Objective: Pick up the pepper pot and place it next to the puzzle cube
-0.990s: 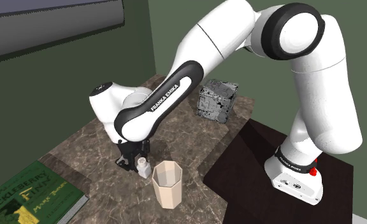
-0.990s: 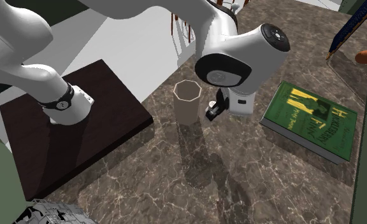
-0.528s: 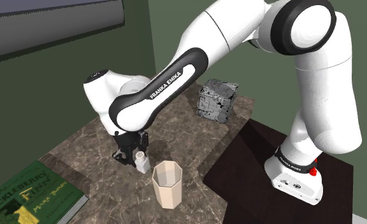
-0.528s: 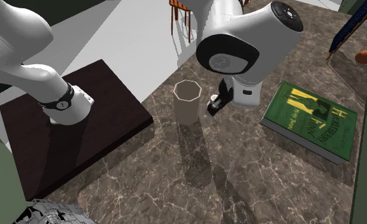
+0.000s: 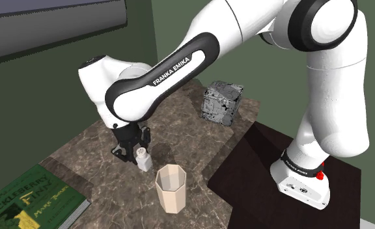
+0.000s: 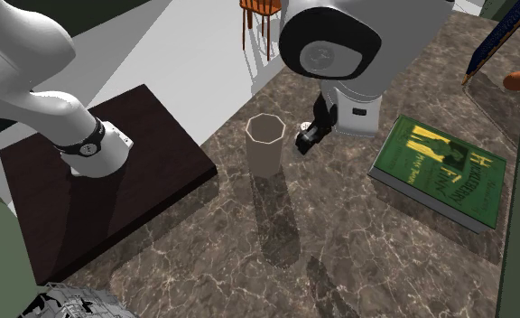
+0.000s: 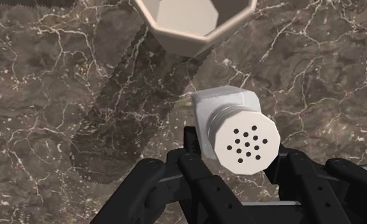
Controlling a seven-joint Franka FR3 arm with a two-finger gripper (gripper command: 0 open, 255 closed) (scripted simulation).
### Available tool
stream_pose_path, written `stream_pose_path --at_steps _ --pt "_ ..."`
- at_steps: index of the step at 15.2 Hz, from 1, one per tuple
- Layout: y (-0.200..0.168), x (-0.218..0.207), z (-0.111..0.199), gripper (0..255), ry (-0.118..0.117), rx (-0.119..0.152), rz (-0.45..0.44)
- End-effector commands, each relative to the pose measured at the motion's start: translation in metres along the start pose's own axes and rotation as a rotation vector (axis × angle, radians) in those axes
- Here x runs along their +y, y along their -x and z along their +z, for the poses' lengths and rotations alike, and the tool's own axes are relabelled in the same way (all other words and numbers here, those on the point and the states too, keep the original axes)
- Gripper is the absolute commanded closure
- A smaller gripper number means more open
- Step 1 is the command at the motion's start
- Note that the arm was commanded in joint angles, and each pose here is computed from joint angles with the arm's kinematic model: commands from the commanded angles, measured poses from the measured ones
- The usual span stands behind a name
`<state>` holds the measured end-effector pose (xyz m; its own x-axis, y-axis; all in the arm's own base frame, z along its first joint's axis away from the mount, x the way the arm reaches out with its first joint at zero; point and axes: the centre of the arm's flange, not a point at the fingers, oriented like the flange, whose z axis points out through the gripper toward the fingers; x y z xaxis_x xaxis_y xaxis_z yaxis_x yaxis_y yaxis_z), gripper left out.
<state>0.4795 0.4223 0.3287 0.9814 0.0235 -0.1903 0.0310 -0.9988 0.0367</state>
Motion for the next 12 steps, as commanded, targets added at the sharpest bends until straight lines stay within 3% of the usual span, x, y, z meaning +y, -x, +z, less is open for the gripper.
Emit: stream_pose_path --at_steps 1,12 --pt "0.000 0.000 -0.010 255 0.000 0.000 0.000" --pt "0.011 0.002 -0.067 255 0.000 0.000 0.000"
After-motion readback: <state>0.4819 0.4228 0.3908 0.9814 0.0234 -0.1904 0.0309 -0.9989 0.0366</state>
